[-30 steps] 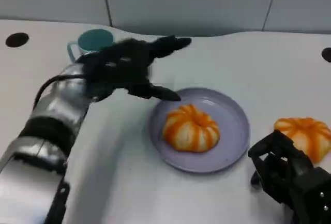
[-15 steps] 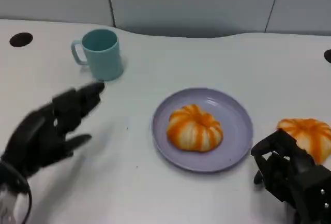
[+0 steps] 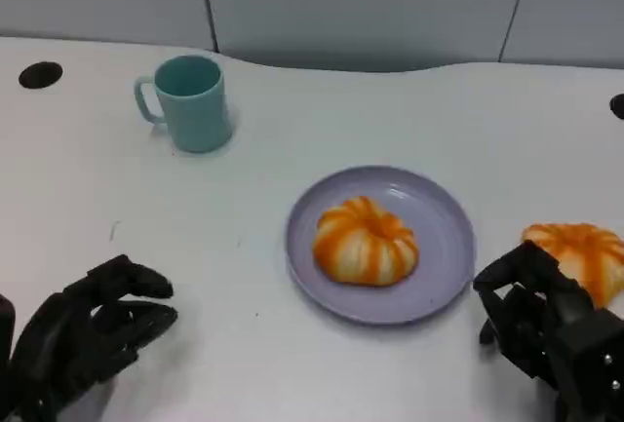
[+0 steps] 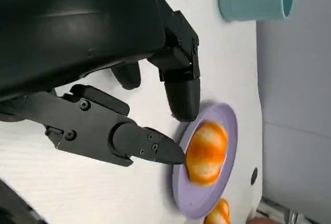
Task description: Grasp the bread from the table and place it into the plate.
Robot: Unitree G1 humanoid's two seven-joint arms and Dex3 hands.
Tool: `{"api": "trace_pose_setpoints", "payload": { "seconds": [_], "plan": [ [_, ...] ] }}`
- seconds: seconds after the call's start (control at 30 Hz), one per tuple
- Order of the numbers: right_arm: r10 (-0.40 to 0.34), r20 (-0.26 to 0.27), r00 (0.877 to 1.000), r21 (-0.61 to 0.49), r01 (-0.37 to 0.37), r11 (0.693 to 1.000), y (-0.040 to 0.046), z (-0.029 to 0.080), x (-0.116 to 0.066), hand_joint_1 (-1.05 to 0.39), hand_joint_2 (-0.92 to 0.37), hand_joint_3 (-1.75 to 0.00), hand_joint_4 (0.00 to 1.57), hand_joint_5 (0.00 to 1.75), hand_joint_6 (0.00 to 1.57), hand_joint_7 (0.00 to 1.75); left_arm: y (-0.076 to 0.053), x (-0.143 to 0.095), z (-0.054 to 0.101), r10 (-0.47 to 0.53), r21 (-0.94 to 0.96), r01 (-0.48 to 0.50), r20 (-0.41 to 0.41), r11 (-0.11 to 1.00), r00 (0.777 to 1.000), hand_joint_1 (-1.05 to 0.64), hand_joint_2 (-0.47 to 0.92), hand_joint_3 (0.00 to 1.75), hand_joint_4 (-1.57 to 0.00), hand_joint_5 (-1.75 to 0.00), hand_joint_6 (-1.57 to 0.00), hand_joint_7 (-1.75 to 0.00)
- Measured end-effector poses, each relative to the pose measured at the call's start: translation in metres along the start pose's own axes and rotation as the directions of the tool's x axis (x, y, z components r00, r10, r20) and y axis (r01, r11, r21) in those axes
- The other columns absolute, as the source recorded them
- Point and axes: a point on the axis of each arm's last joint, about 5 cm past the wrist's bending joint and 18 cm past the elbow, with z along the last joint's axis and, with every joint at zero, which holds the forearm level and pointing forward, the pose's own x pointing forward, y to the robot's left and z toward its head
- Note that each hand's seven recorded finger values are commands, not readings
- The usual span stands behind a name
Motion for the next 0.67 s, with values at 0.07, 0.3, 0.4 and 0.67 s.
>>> {"api": "trace_pose_setpoints", "payload": {
  "seconds": [0.07, 0.3, 0.4, 0.67],
  "plan": [
    [0.0, -0.001, 1.0, -0.002, 0.0, 1.0, -0.0004, -0.0001, 0.0, -0.31, -0.92, -0.44, 0.6, 1.75, 0.38, 1.71, -0.0012, 0.0031, 0.0013, 0.001, -0.021, -0.001, -0.004, 1.0, 1.0, -0.31, 0.92, 0.1, -0.63, -1.75, -0.43, -1.75],
    [-0.001, -0.004, 1.0, 0.001, 0.001, 1.0, -0.0015, -0.0001, 0.0003, -0.32, -0.92, -0.43, 0.65, 1.75, 0.39, 1.72, -0.0003, 0.0045, 0.0026, 0.02, -0.031, -0.021, -0.011, 0.999, 1.0, -0.29, 0.92, 0.13, -0.64, -1.75, -0.44, -1.75],
    [0.004, 0.004, 1.0, 0.008, -0.004, 1.0, -0.0013, 0.0017, 0.0029, -0.31, -0.92, -0.42, 0.64, 1.75, 0.38, 1.7, 0.0002, 0.008, 0.0043, 0.033, -0.033, -0.034, -0.015, 0.999, 0.999, -0.29, 0.92, 0.13, -0.65, -1.75, -0.44, -1.75],
    [0.006, -0.01, 1.0, 0.003, -0.006, 1.0, -0.0014, -0.0005, 0.0031, -0.3, -0.92, -0.42, 0.63, 1.75, 0.39, 1.7, 0.0019, 0.011, 0.0048, 0.038, -0.026, -0.039, -0.013, 0.999, 0.999, -0.32, 0.92, 0.12, -0.66, -1.75, -0.46, -1.75]
  ]
}}
